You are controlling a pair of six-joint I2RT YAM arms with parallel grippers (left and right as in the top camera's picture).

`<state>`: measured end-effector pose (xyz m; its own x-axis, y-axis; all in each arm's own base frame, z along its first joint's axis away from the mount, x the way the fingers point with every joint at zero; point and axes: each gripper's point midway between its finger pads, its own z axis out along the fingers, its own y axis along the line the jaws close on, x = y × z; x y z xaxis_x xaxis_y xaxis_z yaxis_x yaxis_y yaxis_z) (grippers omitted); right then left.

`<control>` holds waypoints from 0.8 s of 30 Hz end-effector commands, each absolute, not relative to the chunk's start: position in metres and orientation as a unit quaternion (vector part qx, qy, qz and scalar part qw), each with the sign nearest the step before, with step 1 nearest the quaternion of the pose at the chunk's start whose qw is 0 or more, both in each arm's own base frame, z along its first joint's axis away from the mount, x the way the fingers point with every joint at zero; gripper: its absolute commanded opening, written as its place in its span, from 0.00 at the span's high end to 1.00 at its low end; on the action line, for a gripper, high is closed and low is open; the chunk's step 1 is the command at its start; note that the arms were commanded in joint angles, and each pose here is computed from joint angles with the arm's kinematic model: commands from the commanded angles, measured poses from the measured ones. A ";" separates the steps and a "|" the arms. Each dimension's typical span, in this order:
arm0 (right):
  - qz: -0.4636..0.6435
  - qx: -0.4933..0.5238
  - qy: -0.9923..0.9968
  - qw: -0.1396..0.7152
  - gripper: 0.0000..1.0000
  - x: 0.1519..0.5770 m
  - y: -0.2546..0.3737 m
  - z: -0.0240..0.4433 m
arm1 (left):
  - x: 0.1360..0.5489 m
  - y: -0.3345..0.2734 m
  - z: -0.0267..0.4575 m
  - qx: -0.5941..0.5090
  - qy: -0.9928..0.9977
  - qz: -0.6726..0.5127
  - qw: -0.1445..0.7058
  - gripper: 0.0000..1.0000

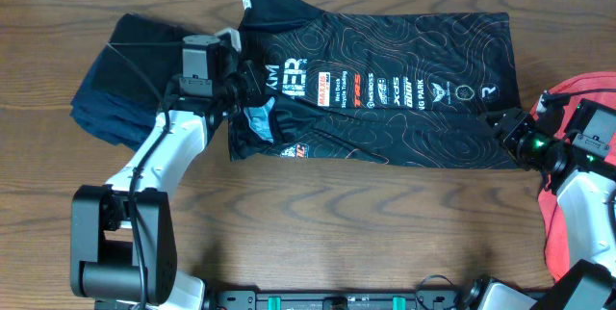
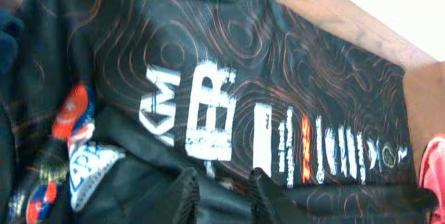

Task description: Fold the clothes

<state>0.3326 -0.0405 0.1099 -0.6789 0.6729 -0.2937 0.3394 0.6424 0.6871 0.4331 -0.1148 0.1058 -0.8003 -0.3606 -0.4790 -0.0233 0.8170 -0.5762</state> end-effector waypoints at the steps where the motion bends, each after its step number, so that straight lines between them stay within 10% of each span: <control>1: 0.303 0.280 0.866 0.282 0.47 0.335 -0.039 0.118 | 0.415 -0.125 0.106 -0.104 0.913 -0.301 0.254 0.71; 7: 0.301 0.273 0.869 0.282 0.47 0.334 -0.038 0.117 | 0.349 -0.128 0.062 -0.072 0.965 -0.216 0.131 0.65; 24: 0.304 0.281 0.871 0.264 0.46 0.327 -0.035 0.112 | 0.340 -0.128 0.015 -0.041 0.984 -0.142 0.100 0.61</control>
<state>0.3240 -0.0366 0.1040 -0.6974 0.6694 -0.2561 0.3619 0.6374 0.6803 0.3425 -0.1283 0.0276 -0.9692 -0.1338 -0.2067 -0.0672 0.9514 -0.3006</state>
